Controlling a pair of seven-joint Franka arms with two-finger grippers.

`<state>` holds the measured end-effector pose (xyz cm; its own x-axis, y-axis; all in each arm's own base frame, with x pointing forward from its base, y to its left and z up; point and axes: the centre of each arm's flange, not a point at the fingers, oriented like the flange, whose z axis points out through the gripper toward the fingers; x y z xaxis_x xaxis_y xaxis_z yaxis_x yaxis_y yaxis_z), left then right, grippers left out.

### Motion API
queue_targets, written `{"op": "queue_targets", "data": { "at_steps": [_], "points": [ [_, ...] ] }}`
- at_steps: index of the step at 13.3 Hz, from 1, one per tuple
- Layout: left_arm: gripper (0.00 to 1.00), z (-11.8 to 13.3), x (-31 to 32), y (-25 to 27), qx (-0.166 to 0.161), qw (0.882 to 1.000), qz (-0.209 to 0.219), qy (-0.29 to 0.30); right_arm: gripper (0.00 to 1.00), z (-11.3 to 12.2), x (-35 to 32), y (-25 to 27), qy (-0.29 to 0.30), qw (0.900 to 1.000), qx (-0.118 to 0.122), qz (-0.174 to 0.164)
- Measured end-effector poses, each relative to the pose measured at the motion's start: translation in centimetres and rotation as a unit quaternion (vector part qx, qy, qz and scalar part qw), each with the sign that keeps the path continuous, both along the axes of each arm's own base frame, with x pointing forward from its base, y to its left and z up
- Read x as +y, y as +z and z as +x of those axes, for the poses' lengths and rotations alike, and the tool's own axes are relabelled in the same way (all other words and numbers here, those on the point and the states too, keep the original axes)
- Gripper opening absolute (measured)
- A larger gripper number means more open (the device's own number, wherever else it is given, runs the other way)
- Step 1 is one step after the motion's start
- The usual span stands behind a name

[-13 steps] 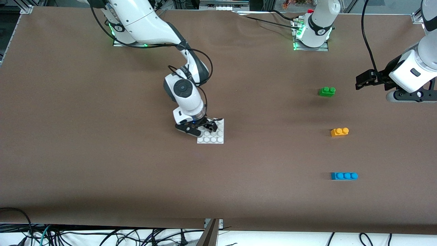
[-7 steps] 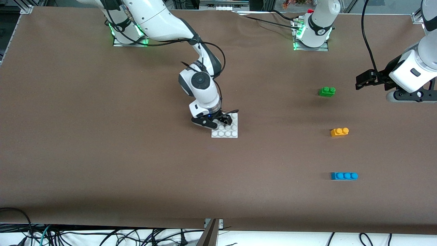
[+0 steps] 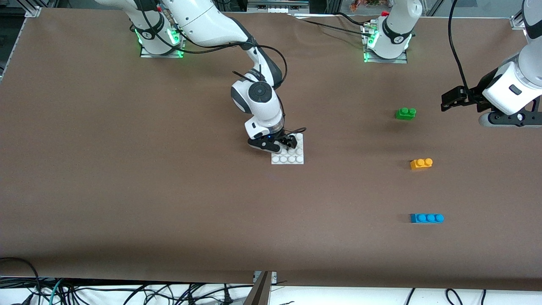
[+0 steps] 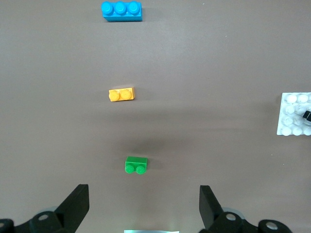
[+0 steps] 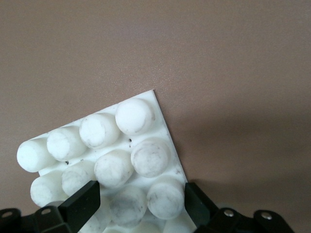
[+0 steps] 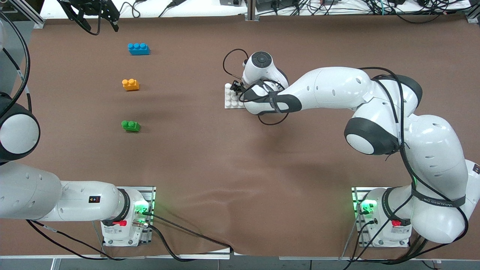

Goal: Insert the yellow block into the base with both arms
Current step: 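Slide the white base plate with the right gripper toward the table middle, then release the base plate and withdraw the right gripper to rest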

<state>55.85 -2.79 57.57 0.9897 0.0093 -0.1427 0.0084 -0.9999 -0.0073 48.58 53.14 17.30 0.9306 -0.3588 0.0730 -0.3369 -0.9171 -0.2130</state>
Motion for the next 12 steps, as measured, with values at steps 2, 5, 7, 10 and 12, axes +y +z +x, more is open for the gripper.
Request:
{"op": "queue_targets", "data": {
  "at_steps": [2, 5, 7, 10, 12],
  "points": [
    [1.0, 0.0, 0.0, 0.0, 0.0, 1.0, 0.0, 0.0, 0.81, -0.1, 0.2, 0.0, -0.004, 1.0, 0.0, 0.0],
    [1.0, 0.0, 0.0, 0.0, 0.0, 1.0, 0.0, 0.0, 0.91, 0.1, 0.7, 0.2, -0.011, 1.0, 0.008, -0.004],
    [1.0, 0.0, 0.0, 0.0, 0.0, 1.0, 0.0, 0.0, 0.96, 1.6, 0.6, 2.0, -0.017, 0.999, 0.029, -0.023],
    [1.0, 0.0, 0.0, 0.0, 0.0, 1.0, 0.0, 0.0, 0.99, 5.1, -0.7, 6.8, -0.034, 0.997, 0.049, -0.039],
    [1.0, 0.0, 0.0, 0.0, 0.0, 1.0, 0.0, 0.0, 0.99, 7.8, -3.5, 11.2, -0.028, 0.996, 0.063, -0.05]
  ]
}}
